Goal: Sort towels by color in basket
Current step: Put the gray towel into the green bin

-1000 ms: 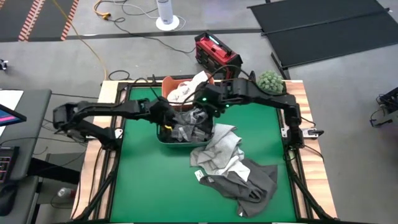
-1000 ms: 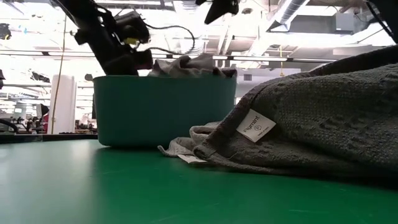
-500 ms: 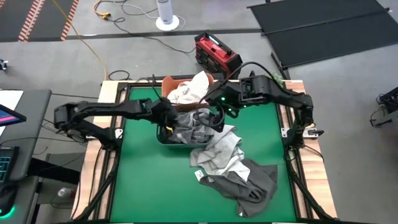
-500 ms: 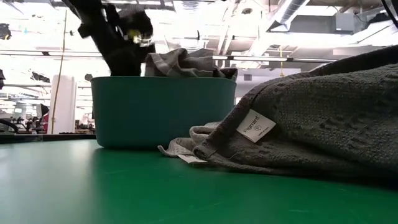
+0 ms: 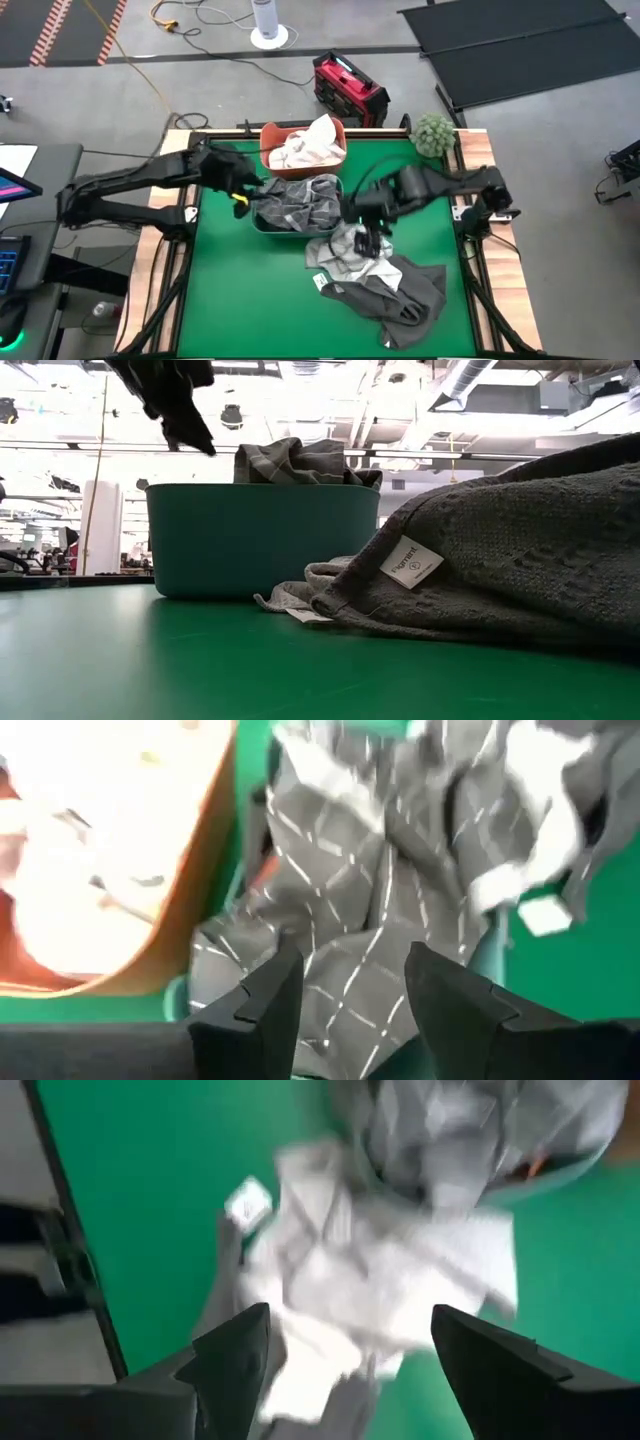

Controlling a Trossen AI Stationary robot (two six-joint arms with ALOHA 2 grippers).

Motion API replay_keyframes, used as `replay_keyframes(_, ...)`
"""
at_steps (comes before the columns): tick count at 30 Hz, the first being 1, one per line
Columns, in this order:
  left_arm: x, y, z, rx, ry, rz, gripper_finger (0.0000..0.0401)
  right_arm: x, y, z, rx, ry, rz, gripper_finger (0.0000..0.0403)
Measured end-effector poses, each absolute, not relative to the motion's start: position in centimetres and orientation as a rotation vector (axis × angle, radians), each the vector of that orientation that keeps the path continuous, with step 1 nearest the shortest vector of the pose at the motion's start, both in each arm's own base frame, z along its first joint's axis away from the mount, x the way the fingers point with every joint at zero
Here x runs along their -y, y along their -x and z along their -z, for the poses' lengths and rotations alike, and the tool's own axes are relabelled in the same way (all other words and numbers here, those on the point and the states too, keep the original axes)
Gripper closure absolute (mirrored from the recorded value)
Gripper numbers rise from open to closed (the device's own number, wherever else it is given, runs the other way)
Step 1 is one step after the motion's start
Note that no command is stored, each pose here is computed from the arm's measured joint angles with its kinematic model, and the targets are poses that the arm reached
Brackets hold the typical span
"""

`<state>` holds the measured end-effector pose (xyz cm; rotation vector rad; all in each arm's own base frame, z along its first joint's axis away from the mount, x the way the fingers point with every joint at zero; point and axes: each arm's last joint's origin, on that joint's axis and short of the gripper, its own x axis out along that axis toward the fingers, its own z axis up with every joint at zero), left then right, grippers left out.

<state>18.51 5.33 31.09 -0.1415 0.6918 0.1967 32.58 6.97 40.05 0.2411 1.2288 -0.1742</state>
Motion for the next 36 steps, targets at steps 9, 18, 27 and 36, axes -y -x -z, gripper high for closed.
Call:
replay_keyframes(9,-4.6,-14.9,-33.7,-0.528,0.111,-0.312,0.0234,-14.0,-34.1,-33.0,-1.234,-0.352,0.088,0.0093)
replay_keyframes(18,-4.3,-14.0,-33.2,-0.573,0.256,-0.362,0.0234,-17.7,-31.8,-25.3,-1.334,-0.495,0.286,0.0093)
replay_keyframes(27,-4.1,-13.8,-32.9,-0.615,0.284,-0.296,0.0234,-20.5,-30.8,-21.8,-1.353,-0.523,0.344,0.0145)
replay_keyframes(36,-3.8,-13.1,-33.3,-0.581,0.280,-0.294,0.0234,-20.3,-32.6,-16.3,-1.522,-0.544,0.355,0.0345)
